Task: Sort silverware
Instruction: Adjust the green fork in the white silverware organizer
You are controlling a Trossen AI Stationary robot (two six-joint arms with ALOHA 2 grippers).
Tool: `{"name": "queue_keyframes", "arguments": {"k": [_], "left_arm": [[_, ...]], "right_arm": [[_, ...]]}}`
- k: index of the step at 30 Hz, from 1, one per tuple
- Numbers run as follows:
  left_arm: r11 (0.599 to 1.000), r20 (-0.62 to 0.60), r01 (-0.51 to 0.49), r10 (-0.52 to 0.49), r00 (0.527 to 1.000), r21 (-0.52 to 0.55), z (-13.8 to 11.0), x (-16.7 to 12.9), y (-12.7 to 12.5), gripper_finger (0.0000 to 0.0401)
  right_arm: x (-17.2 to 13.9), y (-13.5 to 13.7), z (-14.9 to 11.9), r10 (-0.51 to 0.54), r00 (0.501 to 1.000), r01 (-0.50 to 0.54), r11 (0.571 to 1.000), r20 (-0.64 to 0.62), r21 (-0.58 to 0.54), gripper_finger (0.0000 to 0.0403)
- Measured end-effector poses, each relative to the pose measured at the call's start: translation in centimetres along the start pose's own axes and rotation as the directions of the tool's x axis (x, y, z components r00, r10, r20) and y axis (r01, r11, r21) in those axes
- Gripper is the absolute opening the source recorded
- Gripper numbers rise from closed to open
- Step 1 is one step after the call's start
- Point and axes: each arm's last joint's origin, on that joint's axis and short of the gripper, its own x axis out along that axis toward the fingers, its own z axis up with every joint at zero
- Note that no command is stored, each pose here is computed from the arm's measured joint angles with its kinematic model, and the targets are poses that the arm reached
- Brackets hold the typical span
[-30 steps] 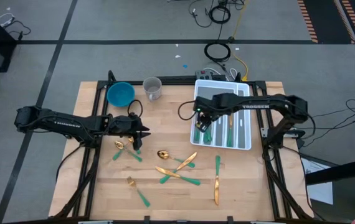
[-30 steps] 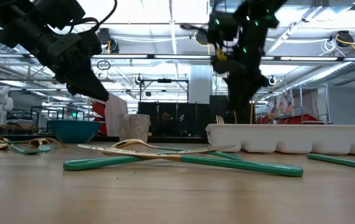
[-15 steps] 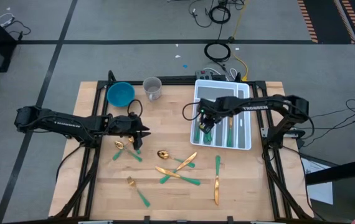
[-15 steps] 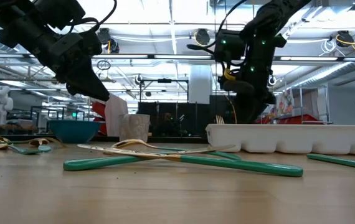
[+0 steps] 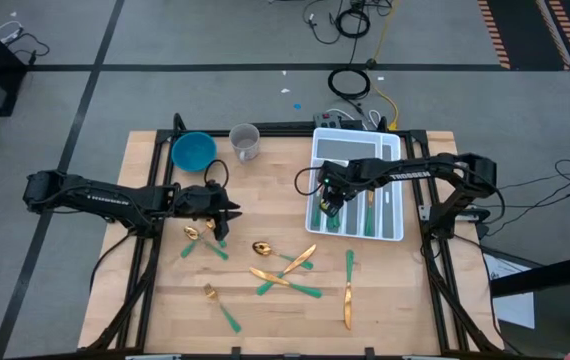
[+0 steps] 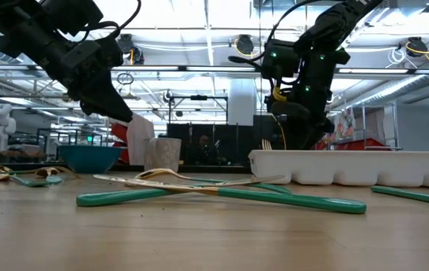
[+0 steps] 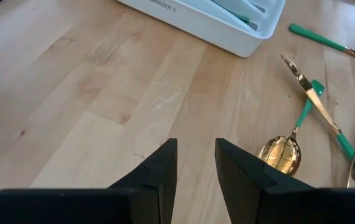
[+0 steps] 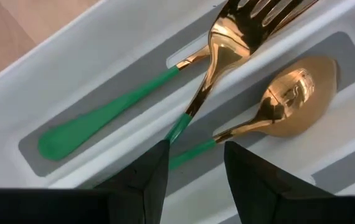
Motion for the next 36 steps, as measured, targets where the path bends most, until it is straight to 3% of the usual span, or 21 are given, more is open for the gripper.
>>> {"name": "queue_keyframes", "arguments": {"k": [18, 26, 36], "left_arm": [[1.000, 0.002, -0.008, 0.008, 1.000, 0.007, 0.0, 0.0, 0.0, 0.0115], [1.000, 0.006, -0.007, 0.007, 1.000, 0.006, 0.0, 0.0, 0.0, 0.0115], [1.000, 0.014, -0.009, 0.009, 1.000, 0.002, 0.1, 0.0, 0.0, 0.0115]], "right_arm": [[-0.4, 1.2, -0.7, 0.076, 0.996, -0.078, 0.996, -0.036, -0.038, 0.0150], [-1.8, 1.8, -1.0, 0.100, 0.995, -0.100, 0.994, 0.004, -0.043, 0.0150], [-0.2, 1.9, -1.0, 0.076, 0.997, -0.078, 0.995, -0.033, -0.062, 0.0150]]}}
